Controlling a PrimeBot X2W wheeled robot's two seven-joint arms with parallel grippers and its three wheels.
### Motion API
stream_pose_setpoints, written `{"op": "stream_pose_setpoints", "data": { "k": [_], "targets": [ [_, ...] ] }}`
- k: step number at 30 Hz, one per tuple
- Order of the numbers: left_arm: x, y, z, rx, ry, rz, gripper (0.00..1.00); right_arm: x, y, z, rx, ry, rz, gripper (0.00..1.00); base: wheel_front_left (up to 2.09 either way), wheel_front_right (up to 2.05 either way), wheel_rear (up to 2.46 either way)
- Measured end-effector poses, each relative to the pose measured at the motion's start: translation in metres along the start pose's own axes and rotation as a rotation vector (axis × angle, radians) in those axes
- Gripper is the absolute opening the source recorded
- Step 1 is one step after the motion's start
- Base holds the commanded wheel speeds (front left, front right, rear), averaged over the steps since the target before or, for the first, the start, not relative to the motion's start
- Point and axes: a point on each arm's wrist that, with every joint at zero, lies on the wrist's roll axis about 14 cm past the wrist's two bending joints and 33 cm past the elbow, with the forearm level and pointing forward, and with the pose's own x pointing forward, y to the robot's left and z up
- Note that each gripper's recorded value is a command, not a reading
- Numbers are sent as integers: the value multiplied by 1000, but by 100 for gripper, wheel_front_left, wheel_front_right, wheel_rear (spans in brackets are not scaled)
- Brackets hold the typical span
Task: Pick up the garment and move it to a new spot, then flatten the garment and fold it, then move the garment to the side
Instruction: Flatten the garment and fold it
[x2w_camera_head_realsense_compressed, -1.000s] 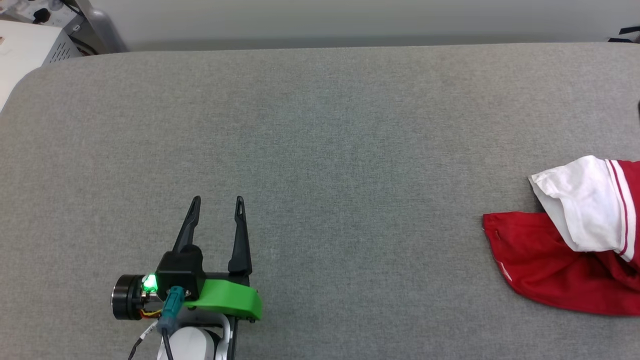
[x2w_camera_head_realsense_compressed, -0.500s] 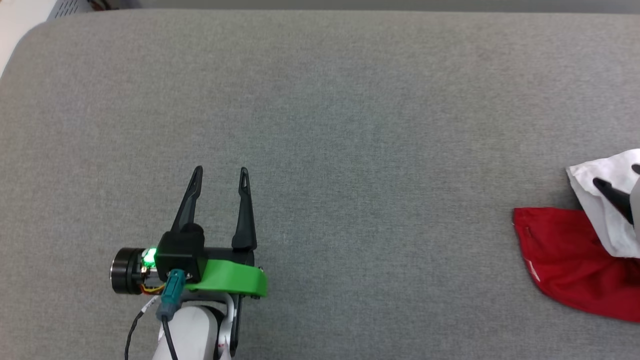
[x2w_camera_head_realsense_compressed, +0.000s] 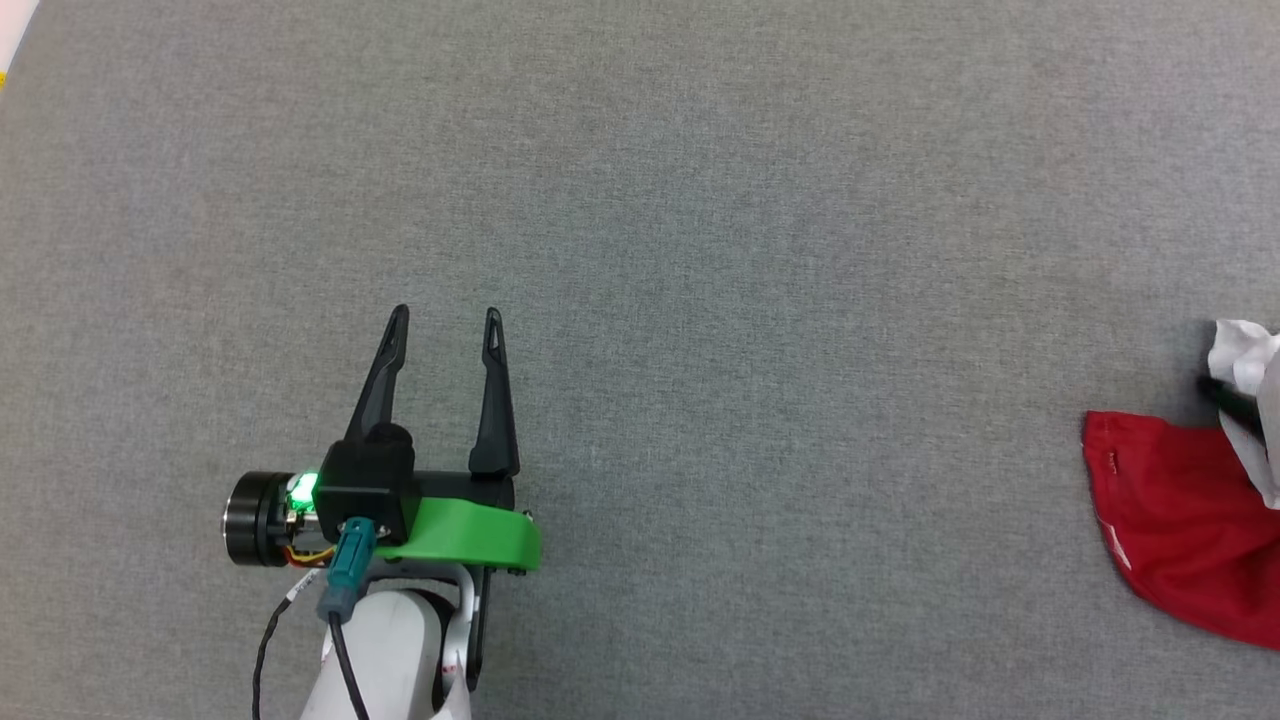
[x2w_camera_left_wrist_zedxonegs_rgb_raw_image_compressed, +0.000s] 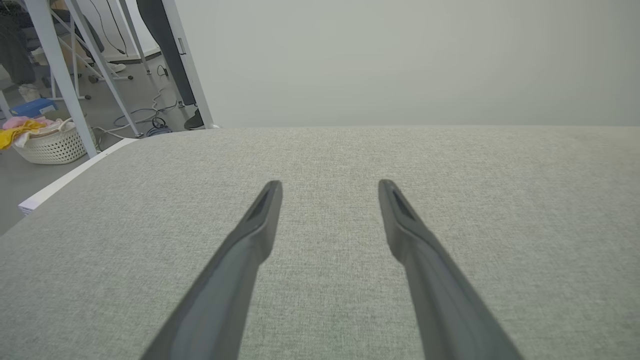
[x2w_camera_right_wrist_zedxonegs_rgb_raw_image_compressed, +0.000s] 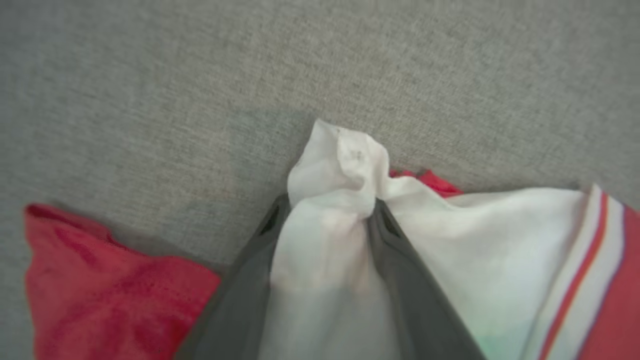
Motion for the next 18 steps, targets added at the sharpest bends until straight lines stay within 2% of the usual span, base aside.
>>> {"op": "stream_pose_setpoints", "data": {
  "k": [9,18],
  "targets": [
    [-2,-5,13,-7,-34,-12,100,-26,-5,34,63,-282,-15,0,0,0,0],
    [-14,-14,30,-17,-69,-36,100,-107,-11,94,53,-650,-39,0,0,0,0]
  ]
}}
